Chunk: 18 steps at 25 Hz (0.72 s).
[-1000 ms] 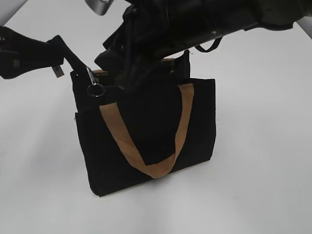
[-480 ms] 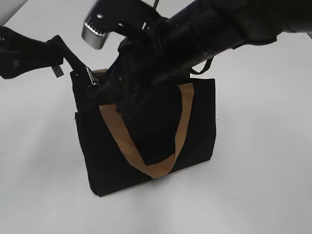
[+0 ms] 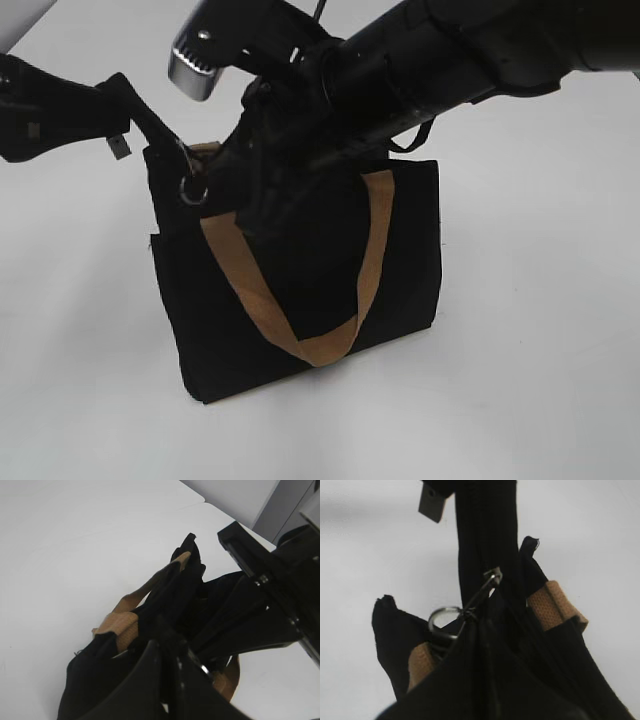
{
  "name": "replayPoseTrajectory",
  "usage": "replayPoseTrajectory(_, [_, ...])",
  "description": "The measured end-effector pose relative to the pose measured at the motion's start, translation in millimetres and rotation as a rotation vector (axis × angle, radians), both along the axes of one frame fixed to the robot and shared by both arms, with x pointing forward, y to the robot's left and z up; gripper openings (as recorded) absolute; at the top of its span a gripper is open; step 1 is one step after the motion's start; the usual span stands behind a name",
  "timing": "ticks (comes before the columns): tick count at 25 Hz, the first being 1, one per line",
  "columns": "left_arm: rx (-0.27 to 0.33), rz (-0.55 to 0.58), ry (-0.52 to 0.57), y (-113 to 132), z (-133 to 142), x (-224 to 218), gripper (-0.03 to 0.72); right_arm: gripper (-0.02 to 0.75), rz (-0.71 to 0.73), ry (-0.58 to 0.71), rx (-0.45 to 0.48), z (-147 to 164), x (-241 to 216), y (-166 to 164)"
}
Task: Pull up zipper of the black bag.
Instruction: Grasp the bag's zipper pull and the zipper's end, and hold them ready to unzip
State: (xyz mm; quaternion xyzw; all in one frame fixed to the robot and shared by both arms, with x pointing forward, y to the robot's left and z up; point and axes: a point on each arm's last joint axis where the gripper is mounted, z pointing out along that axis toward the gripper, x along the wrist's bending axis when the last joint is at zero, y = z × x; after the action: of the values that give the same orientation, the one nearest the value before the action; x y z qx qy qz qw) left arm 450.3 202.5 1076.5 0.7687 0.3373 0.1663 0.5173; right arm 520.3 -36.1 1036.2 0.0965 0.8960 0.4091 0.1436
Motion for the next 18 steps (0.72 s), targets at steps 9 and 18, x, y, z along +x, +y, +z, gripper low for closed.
replayPoseTrajectory(9, [0.001, 0.000, -0.001, 0, 0, 0, -0.010, -0.001, -0.004, -0.020, 0.009, 9, 0, -6])
replayPoseTrajectory(18, [0.001, 0.001, 0.000, 0, 0, 0, -0.010, 0.155, 0.031, -0.002, 0.017, 15, -8, -5])
